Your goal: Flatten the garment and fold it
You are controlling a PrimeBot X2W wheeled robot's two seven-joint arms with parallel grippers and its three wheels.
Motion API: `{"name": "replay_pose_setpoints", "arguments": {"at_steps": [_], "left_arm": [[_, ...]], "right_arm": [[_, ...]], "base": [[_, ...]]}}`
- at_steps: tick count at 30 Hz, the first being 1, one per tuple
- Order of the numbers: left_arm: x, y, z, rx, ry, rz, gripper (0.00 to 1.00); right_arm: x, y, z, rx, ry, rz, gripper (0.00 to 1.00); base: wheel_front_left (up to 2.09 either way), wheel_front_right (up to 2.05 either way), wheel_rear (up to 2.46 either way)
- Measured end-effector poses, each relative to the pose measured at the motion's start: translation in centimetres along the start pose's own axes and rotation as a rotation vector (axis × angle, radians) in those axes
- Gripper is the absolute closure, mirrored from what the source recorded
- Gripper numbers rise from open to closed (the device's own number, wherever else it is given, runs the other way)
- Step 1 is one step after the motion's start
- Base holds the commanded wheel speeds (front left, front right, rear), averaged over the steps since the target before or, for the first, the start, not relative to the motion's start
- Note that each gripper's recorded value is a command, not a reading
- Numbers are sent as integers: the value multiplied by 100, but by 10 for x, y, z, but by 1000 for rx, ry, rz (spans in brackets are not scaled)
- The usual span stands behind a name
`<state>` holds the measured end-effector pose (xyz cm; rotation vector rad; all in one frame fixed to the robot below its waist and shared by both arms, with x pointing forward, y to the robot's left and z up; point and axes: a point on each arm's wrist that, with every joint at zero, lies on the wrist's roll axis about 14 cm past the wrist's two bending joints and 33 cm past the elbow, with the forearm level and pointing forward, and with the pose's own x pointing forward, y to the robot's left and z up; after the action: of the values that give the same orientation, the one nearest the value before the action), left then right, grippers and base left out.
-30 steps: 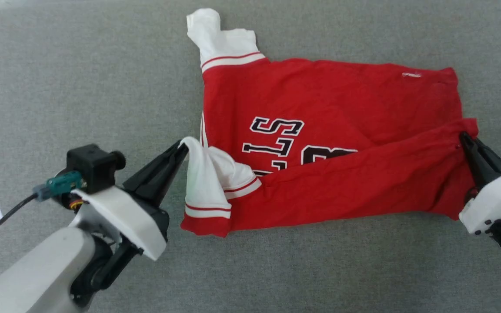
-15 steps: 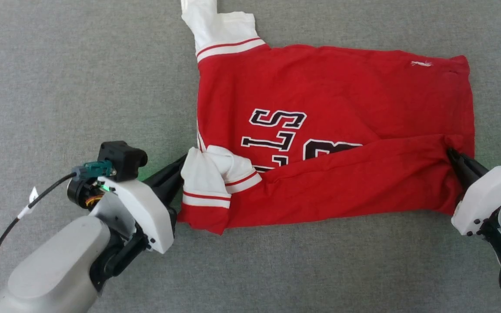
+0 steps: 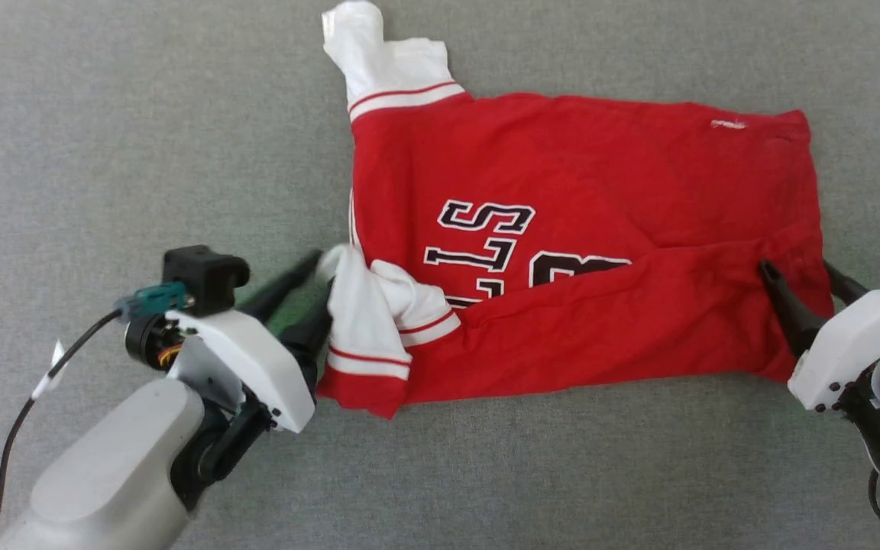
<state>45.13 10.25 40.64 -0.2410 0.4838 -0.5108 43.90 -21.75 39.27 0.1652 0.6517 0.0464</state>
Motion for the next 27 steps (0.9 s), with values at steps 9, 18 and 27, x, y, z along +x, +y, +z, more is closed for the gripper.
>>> {"name": "replay_pose_setpoints", "arguments": {"at_steps": [9,18,27], "left_arm": [[-45,9,30,-80,-231,142,0],[-116,0,102,4,-587,326,0],[-154,-31,80,59,-672,406,0]], "right_arm": [[-41,10,45,43,-234,18,0],[-107,-8,76,57,-546,-87,0],[-132,-9,43,38,-626,-107,0]], "base": [[0,0,0],[0,0,0],[0,0,0]]}}
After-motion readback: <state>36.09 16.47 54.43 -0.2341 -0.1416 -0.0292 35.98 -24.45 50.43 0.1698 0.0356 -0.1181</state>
